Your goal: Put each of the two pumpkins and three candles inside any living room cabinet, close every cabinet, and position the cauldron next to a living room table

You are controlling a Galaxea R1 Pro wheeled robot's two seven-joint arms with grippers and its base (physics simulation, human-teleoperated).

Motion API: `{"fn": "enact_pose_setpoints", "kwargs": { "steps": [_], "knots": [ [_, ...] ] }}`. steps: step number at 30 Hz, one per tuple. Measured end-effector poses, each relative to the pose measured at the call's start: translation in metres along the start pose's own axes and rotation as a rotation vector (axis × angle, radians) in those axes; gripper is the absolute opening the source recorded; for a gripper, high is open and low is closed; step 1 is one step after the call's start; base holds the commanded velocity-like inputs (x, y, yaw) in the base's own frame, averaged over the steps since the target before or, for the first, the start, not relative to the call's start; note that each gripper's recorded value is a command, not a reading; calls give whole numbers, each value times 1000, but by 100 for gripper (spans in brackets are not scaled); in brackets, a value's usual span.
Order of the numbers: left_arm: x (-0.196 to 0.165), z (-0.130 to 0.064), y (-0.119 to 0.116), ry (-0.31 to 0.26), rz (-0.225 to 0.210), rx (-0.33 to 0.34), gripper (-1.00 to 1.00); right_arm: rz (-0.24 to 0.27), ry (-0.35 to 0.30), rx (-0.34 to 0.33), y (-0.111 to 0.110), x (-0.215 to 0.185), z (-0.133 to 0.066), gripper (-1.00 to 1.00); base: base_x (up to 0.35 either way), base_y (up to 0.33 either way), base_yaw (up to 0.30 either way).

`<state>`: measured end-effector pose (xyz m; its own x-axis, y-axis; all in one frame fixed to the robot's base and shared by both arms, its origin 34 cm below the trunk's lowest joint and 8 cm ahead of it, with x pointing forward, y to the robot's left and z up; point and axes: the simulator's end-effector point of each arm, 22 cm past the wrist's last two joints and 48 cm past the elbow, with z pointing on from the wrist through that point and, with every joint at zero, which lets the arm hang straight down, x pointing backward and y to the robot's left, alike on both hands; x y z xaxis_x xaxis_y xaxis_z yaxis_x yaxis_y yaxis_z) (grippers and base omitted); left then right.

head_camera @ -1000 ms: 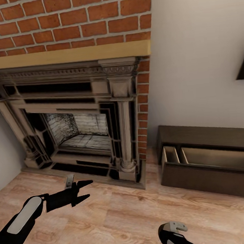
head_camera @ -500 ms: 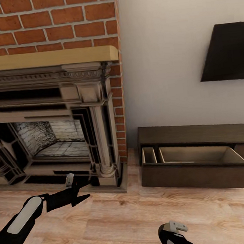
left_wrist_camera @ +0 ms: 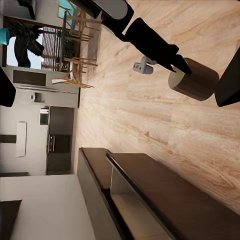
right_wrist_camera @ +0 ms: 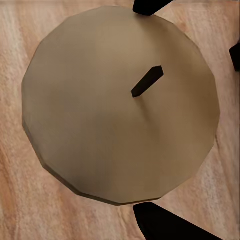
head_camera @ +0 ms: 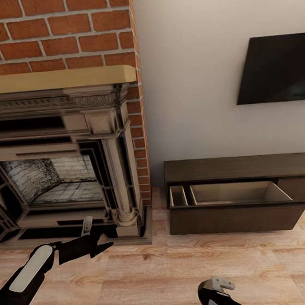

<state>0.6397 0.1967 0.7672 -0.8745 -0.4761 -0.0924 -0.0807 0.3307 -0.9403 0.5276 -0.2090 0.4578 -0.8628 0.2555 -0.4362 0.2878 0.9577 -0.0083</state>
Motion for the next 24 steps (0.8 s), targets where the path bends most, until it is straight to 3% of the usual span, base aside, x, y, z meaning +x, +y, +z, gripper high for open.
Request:
{"fn": "enact_pose_setpoints", "kwargs": {
  "steps": [24],
  "knots": [
    [-7,-10,-36,4,-9,-7,100,3,9,2,-2,-18,-35,-100,0,0,0]
  ]
}}
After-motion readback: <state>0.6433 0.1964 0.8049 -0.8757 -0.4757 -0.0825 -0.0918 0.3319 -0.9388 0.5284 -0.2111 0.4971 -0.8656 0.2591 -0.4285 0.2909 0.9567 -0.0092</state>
